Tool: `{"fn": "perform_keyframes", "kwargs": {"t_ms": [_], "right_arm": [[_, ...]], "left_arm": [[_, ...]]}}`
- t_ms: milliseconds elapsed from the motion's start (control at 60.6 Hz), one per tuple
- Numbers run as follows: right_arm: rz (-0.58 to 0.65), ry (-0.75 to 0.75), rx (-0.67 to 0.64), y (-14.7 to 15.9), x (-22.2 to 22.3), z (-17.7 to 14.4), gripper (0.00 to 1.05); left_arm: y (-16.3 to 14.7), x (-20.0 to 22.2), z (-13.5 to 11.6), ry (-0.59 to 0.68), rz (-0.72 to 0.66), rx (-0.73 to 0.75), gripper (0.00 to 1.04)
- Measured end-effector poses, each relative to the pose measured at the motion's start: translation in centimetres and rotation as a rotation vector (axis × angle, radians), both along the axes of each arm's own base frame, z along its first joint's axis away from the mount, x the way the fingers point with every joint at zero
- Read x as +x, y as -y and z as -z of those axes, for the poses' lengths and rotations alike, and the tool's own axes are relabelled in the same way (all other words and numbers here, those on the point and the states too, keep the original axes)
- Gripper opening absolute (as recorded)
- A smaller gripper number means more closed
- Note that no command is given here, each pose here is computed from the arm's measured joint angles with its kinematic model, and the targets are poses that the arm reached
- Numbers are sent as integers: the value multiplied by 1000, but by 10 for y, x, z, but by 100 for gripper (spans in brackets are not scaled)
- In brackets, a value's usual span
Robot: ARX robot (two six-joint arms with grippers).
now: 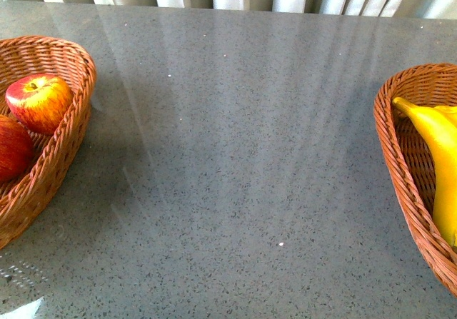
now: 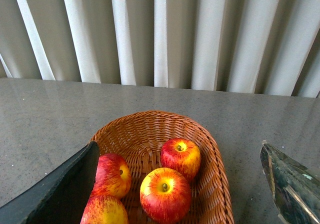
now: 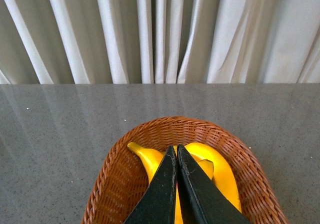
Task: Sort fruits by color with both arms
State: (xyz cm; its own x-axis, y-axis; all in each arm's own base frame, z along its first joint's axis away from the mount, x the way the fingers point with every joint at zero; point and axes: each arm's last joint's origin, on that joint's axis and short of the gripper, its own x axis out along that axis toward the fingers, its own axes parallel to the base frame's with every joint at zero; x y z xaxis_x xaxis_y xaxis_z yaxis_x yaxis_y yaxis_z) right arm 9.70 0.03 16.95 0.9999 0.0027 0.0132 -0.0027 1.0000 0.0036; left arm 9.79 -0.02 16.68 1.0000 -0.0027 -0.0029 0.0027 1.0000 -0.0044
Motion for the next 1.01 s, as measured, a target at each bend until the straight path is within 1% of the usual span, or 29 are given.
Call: {"fn": "perform_keyframes", "kwargs": {"t_ms": [82, 115, 148, 280, 346, 396, 445, 495, 528, 577, 627, 1006], "right_arm": [[0, 0, 0, 0, 0, 0, 2], [0, 1, -1, 0, 0, 0, 6], [0, 2, -1, 0, 0, 0, 13], [0, 1, -1, 0, 0, 0, 35], [0, 1, -1, 0, 0, 0, 49], [0, 1, -1, 0, 0, 0, 56], [0, 1, -1, 0, 0, 0, 66], [0, 1, -1, 0, 0, 0, 73], [0, 1, -1, 0, 0, 0, 80], [0, 1, -1, 0, 0, 0, 87], [0, 1, -1, 0, 0, 0, 96], [0, 1, -1, 0, 0, 0, 96]], "left_arm": [[0, 0, 0, 0, 0, 0, 96], [0, 0, 0, 0, 0, 0, 96], [0, 0, 0, 0, 0, 0, 96], [0, 0, 0, 0, 0, 0, 96], [0, 0, 0, 0, 0, 0, 96], [0, 0, 0, 0, 0, 0, 96], [0, 0, 0, 0, 0, 0, 96], [0, 0, 0, 0, 0, 0, 96], [0, 0, 0, 0, 0, 0, 96], [0, 0, 0, 0, 0, 0, 96], [0, 0, 0, 0, 0, 0, 96], [0, 0, 0, 0, 0, 0, 96]]}}
